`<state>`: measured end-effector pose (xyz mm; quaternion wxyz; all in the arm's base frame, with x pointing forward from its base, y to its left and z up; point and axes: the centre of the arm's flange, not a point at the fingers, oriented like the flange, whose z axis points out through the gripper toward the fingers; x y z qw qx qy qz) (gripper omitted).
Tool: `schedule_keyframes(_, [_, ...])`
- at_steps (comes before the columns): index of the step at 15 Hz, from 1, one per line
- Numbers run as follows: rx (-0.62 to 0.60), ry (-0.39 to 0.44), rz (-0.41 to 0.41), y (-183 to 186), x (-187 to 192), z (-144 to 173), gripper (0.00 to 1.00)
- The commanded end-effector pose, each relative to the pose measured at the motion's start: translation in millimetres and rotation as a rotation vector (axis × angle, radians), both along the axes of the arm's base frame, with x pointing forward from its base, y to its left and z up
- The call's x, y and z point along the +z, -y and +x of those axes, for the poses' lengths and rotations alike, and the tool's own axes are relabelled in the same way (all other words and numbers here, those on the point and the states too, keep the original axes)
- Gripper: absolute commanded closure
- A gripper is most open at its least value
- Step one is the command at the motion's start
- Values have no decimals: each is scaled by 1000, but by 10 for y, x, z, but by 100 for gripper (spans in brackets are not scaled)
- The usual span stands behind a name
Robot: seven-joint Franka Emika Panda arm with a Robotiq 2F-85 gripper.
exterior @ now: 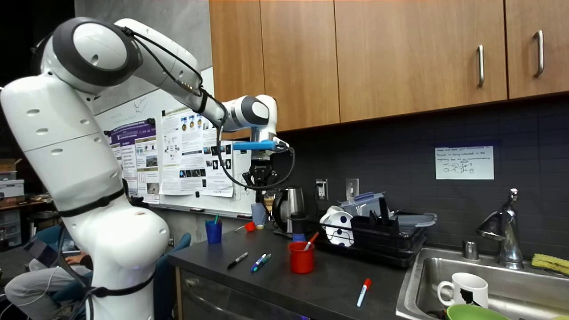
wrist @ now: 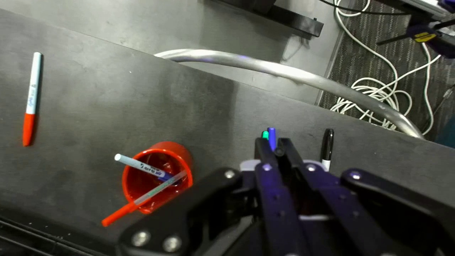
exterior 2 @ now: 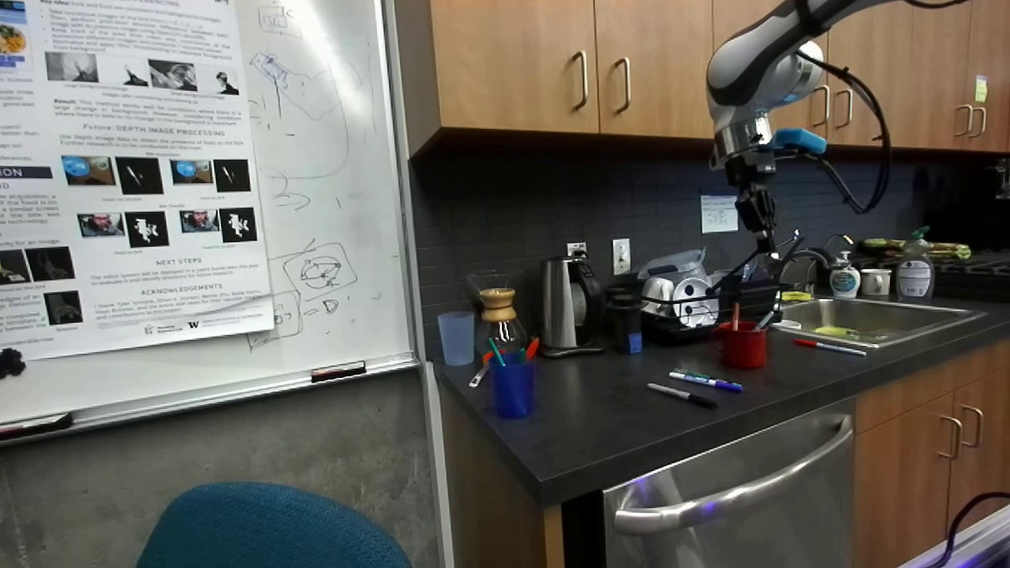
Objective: Remove the black pen from the orange cup and put it on the countertop
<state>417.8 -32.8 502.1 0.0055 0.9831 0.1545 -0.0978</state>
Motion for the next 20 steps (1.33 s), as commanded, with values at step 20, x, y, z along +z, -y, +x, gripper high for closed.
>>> schedule_keyframes(20, [145,-64,-68,-1328,-500,-35,98])
